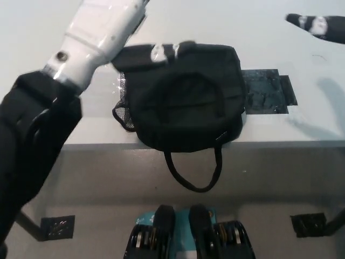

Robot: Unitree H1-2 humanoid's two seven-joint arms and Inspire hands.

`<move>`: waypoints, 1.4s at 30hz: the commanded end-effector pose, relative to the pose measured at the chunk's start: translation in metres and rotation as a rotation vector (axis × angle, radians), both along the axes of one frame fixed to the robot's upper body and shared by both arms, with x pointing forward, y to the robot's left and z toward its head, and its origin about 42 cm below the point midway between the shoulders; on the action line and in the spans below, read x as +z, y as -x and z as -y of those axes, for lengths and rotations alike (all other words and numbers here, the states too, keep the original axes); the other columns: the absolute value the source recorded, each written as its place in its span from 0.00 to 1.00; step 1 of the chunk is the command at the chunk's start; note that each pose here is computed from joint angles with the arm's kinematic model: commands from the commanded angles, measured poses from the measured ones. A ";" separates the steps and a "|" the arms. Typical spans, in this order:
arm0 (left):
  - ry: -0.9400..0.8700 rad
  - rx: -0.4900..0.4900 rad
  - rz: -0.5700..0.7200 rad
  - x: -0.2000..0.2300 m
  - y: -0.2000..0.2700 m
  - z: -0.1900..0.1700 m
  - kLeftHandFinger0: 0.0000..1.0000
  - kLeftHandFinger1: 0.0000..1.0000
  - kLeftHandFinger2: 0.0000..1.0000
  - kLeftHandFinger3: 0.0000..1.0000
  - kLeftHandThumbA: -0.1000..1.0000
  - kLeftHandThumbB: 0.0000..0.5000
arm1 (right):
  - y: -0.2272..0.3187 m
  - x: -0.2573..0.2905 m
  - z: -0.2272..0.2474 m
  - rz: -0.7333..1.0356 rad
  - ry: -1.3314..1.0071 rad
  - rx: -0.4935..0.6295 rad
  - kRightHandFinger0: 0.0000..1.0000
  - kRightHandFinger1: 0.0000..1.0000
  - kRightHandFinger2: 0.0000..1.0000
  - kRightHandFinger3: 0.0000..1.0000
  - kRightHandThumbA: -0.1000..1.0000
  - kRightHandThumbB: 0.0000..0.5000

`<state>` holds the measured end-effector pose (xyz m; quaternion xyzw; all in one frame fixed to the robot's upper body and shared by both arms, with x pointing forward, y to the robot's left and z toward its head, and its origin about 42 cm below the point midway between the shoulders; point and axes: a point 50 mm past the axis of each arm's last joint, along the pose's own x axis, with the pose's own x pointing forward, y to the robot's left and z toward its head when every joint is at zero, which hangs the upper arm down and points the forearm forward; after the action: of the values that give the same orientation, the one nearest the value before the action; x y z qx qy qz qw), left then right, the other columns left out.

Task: A soft travel bag is kept infront of the robot in the middle of the desk and the robot uses both its hands to press it to reduce its size

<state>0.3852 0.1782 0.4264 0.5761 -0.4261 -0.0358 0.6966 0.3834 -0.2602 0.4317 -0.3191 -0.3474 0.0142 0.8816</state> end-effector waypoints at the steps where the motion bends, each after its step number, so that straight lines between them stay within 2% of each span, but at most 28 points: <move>1: 0.188 -0.190 -0.036 0.009 0.090 -0.036 1.00 1.00 1.00 1.00 1.00 0.52 | 0.100 0.003 0.005 0.115 -0.096 0.269 1.00 1.00 1.00 1.00 1.00 0.52; 5: 0.433 -0.366 -0.183 -0.035 0.146 -0.045 1.00 1.00 1.00 1.00 1.00 0.63 | 0.154 -0.036 -0.021 0.176 -0.232 0.378 1.00 1.00 1.00 1.00 1.00 0.70; 6: 0.465 -0.382 -0.208 -0.041 0.153 -0.047 1.00 1.00 1.00 1.00 1.00 0.77 | 0.158 -0.041 -0.025 0.170 -0.245 0.398 1.00 1.00 1.00 1.00 1.00 0.85; 8: 0.518 -0.414 -0.215 -0.062 0.176 -0.055 1.00 1.00 1.00 1.00 1.00 0.70 | 0.172 -0.062 -0.039 0.147 -0.300 0.461 1.00 1.00 1.00 1.00 1.00 0.88; 11: 0.470 -0.425 -0.162 -0.085 0.204 -0.064 1.00 1.00 1.00 1.00 1.00 0.57 | 0.185 -0.088 -0.053 0.115 -0.320 0.583 1.00 1.00 1.00 1.00 1.00 0.78; 12: 0.434 -0.321 -0.128 -0.098 0.214 -0.069 1.00 1.00 1.00 1.00 1.00 0.70 | 0.190 -0.097 -0.056 0.081 -0.338 0.613 1.00 1.00 1.00 1.00 1.00 0.86; 13: 0.467 -0.343 -0.223 -0.106 0.223 -0.074 1.00 1.00 1.00 1.00 1.00 0.86 | 0.196 -0.104 -0.059 0.027 -0.351 0.632 1.00 1.00 1.00 1.00 0.98 0.95; 14: 0.513 -0.382 -0.321 -0.114 0.233 -0.078 1.00 1.00 1.00 1.00 1.00 0.95 | 0.203 -0.109 -0.062 -0.033 -0.342 0.636 1.00 1.00 1.00 1.00 0.82 0.92; 15: 0.520 -0.386 -0.329 -0.115 0.235 -0.079 1.00 1.00 1.00 1.00 1.00 0.95 | 0.204 -0.109 -0.062 -0.038 -0.342 0.638 1.00 1.00 1.00 1.00 0.81 0.93; 16: 0.602 -0.406 -0.459 -0.125 0.248 -0.087 1.00 1.00 1.00 1.00 0.83 0.93 | 0.208 -0.115 -0.060 -0.060 -0.281 0.619 1.00 1.00 1.00 1.00 0.32 0.62; 17: 0.680 -0.397 -0.528 -0.134 0.258 -0.090 1.00 1.00 1.00 1.00 0.63 0.74 | 0.213 -0.119 -0.062 -0.073 -0.262 0.623 1.00 1.00 1.00 1.00 0.06 0.45; 18: 0.715 -0.394 -0.541 -0.136 0.262 -0.091 1.00 1.00 1.00 1.00 0.36 0.58 | 0.213 -0.120 -0.063 -0.080 -0.248 0.627 1.00 1.00 1.00 1.00 0.00 0.28; 19: 0.760 -0.384 -0.552 -0.139 0.266 -0.091 1.00 1.00 1.00 1.00 0.09 0.55 | 0.213 -0.122 -0.063 -0.098 -0.230 0.618 1.00 1.00 1.00 1.00 0.00 0.16; 20: 0.780 -0.364 -0.546 -0.142 0.268 -0.090 1.00 1.00 1.00 1.00 0.01 0.45 | 0.210 -0.127 -0.064 -0.113 -0.232 0.614 1.00 1.00 1.00 1.00 0.00 0.03; 21: 0.778 -0.348 -0.539 -0.143 0.270 -0.089 1.00 1.00 1.00 1.00 0.00 0.44 | 0.209 -0.131 -0.064 -0.119 -0.231 0.613 1.00 1.00 1.00 1.00 0.00 0.01; 22: 0.781 -0.338 -0.545 -0.151 0.271 -0.089 1.00 1.00 1.00 1.00 0.00 0.32 | 0.208 -0.138 -0.061 -0.100 -0.178 0.580 1.00 1.00 1.00 1.00 0.00 0.00; 25: 0.823 -0.302 -0.650 -0.169 0.274 -0.092 1.00 1.00 1.00 1.00 0.00 0.20 | 0.204 -0.151 -0.058 -0.170 -0.152 0.609 1.00 1.00 1.00 1.00 0.00 0.00; 27: 0.801 -0.280 -0.664 -0.184 0.271 -0.094 1.00 1.00 1.00 1.00 0.00 0.20 | 0.201 -0.159 -0.056 -0.250 -0.174 0.620 1.00 1.00 1.00 1.00 0.08 0.23; 28: 0.798 -0.276 -0.669 -0.193 0.268 -0.095 1.00 1.00 1.00 1.00 0.00 0.27 | 0.200 -0.165 -0.056 -0.287 -0.190 0.626 1.00 1.00 1.00 1.00 0.18 0.43; 29: 0.811 -0.274 -0.697 -0.198 0.266 -0.095 1.00 1.00 1.00 1.00 0.05 0.44 | 0.199 -0.169 -0.056 -0.317 -0.200 0.626 1.00 1.00 1.00 1.00 0.36 0.67; 30: 0.842 -0.272 -0.752 -0.206 0.262 -0.094 1.00 1.00 1.00 1.00 0.22 0.69 | 0.198 -0.175 -0.055 -0.358 -0.205 0.615 1.00 1.00 1.00 1.00 0.49 0.82; 31: 0.865 -0.272 -0.778 -0.210 0.260 -0.094 1.00 1.00 1.00 1.00 0.31 0.71 | 0.198 -0.178 -0.055 -0.373 -0.199 0.601 1.00 1.00 1.00 1.00 0.53 0.84; 32: 0.865 -0.273 -0.811 -0.219 0.254 -0.092 1.00 1.00 1.00 1.00 0.48 0.94 | 0.194 -0.185 -0.055 -0.399 -0.203 0.605 1.00 1.00 1.00 1.00 0.60 0.95; 33: 0.853 -0.282 -0.842 -0.228 0.248 -0.092 1.00 1.00 1.00 1.00 0.66 0.99 | 0.189 -0.195 -0.055 -0.425 -0.214 0.606 1.00 1.00 1.00 1.00 0.70 0.98; 34: 0.823 -0.274 -0.845 -0.237 0.242 -0.092 1.00 1.00 1.00 1.00 0.94 0.93 | 0.183 -0.206 -0.055 -0.442 -0.235 0.605 1.00 1.00 1.00 1.00 0.82 1.00; 35: 0.822 -0.270 -0.858 -0.247 0.237 -0.092 1.00 1.00 1.00 1.00 1.00 0.88 | 0.179 -0.215 -0.056 -0.464 -0.255 0.598 1.00 1.00 1.00 1.00 0.90 1.00; 37: 0.826 -0.261 -0.888 -0.264 0.223 -0.090 1.00 1.00 1.00 1.00 1.00 0.85 | 0.172 -0.231 -0.055 -0.487 -0.263 0.578 1.00 1.00 1.00 1.00 1.00 1.00; 42: 0.846 -0.200 -0.942 -0.290 0.206 -0.091 1.00 1.00 1.00 1.00 1.00 0.78 | 0.160 -0.259 -0.055 -0.532 -0.272 0.537 1.00 1.00 1.00 1.00 1.00 0.99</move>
<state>0.1717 0.2727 0.1412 0.1634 -0.0658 -0.1716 0.9693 0.2214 -0.2093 0.1794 -0.1046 -0.1247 0.2621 0.9512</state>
